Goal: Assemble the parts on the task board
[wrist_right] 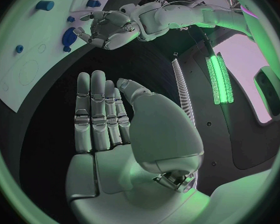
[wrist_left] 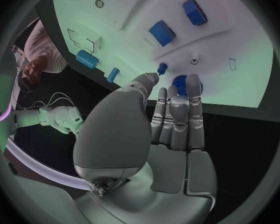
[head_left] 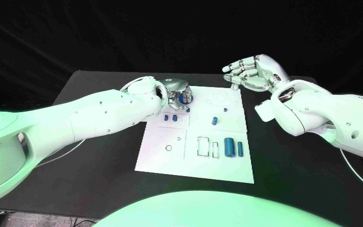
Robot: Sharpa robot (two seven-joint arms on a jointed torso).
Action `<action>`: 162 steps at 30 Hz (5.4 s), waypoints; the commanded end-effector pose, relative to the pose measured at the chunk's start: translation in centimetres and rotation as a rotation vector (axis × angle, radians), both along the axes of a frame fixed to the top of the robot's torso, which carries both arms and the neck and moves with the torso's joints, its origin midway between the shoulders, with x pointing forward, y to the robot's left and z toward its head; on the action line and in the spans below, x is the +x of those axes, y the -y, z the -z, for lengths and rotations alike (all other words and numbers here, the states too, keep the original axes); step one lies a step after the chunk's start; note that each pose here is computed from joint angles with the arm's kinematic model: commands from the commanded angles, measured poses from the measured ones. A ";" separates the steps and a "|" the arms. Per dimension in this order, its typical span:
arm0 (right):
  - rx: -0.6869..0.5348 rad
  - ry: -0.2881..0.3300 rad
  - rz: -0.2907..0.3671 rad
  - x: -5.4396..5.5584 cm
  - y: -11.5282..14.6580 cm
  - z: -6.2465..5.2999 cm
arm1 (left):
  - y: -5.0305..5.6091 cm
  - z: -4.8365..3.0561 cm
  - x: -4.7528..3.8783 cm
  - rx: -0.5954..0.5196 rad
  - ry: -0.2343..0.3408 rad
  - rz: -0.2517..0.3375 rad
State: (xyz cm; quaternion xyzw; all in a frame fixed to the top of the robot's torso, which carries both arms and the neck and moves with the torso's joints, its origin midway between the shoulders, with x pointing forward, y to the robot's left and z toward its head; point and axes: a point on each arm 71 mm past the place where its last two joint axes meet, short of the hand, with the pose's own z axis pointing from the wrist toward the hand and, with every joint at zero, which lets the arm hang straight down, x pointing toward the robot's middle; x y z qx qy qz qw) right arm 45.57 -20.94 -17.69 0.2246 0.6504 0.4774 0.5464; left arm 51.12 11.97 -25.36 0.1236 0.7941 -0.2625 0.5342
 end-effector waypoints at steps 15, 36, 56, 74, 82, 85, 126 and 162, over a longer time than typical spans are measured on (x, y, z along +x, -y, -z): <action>0.003 0.003 -0.021 -0.1 -0.3 0.0 | 0.8 0.98 0.17 0.082 -0.055 0.015; 0.005 0.003 -0.027 -0.1 -0.6 0.0 | 1.3 1.36 0.32 0.088 -0.067 0.025; 0.007 0.001 -0.030 -0.1 -0.7 -0.1 | 1.7 1.99 0.28 0.086 -0.100 0.038; 0.006 0.001 -0.030 -0.1 -0.7 0.0 | 1.7 2.11 0.24 0.085 -0.114 0.040; 0.006 0.001 -0.029 0.0 -0.7 0.0 | 1.7 2.18 0.24 0.081 -0.128 0.035; 0.005 0.001 -0.029 0.0 -0.7 0.0 | 1.7 2.22 0.23 0.083 -0.133 0.034; 0.001 0.003 -0.017 0.3 -0.3 0.2 | 0.1 0.46 0.25 -0.069 -0.060 -0.015; 0.004 -0.006 -0.008 0.3 0.0 0.4 | -4.9 0.01 0.45 -0.037 -0.122 -0.083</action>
